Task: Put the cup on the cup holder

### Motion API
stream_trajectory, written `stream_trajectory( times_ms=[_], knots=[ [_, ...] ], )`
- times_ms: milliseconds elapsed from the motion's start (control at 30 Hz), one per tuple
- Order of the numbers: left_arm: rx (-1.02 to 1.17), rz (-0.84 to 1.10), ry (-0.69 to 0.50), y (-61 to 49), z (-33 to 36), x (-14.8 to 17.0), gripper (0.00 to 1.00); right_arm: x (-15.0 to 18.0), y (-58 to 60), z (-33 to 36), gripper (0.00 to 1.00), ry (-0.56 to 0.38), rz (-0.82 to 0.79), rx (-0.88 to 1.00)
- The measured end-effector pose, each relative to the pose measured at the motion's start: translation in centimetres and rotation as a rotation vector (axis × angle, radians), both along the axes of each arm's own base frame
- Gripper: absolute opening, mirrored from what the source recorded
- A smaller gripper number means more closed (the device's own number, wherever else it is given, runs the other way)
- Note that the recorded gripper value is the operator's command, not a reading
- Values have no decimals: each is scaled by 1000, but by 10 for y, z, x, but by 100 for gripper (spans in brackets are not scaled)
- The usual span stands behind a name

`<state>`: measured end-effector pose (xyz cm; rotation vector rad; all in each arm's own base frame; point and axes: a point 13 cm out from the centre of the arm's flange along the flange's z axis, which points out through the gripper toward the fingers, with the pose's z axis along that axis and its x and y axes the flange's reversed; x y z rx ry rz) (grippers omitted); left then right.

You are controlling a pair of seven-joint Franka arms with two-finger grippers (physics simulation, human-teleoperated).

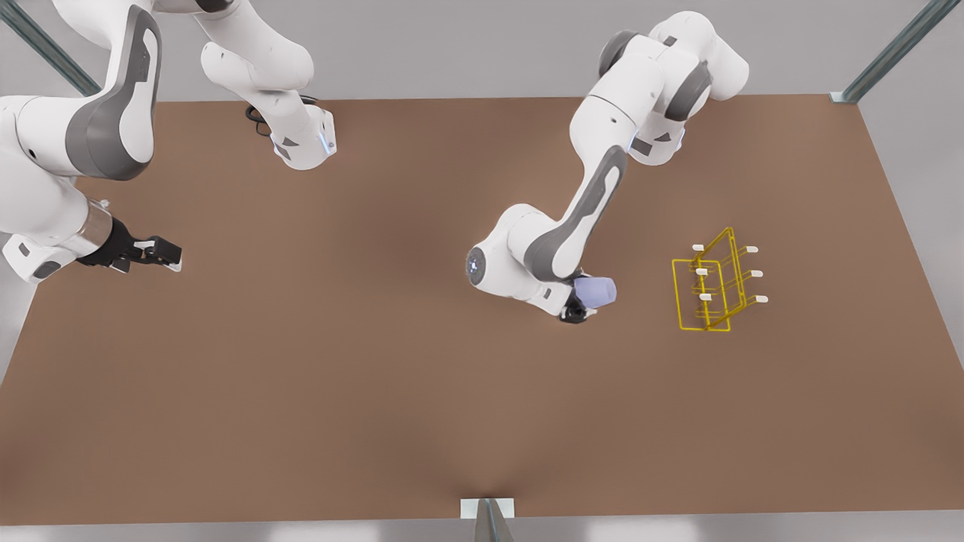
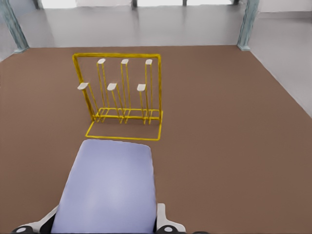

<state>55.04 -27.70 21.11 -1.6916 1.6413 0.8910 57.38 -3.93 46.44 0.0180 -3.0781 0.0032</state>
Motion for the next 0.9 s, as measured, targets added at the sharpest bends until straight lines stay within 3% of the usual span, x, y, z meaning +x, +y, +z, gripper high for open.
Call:
stream_trajectory(
  times_ms=[167, 400, 567, 700, 900],
  knots=[
    [351, 16, 11, 102, 17, 14, 78, 0, -1, -1, 100, 2, 0, 0],
    [613, 24, 23, 181, 37, 26, 78, 0, 0, -1, 100, 2, 2, 0],
    [672, 18, 56, 215, 25, 28, 78, 0, 0, -1, 100, 2, 2, 0],
    [704, 3, 107, 240, 8, 12, 78, 0, 0, -2, 100, 3, 2, 0],
    [712, -13, 101, 254, 0, 8, 78, 0, 0, -2, 100, 3, 3, 0]
  ],
)
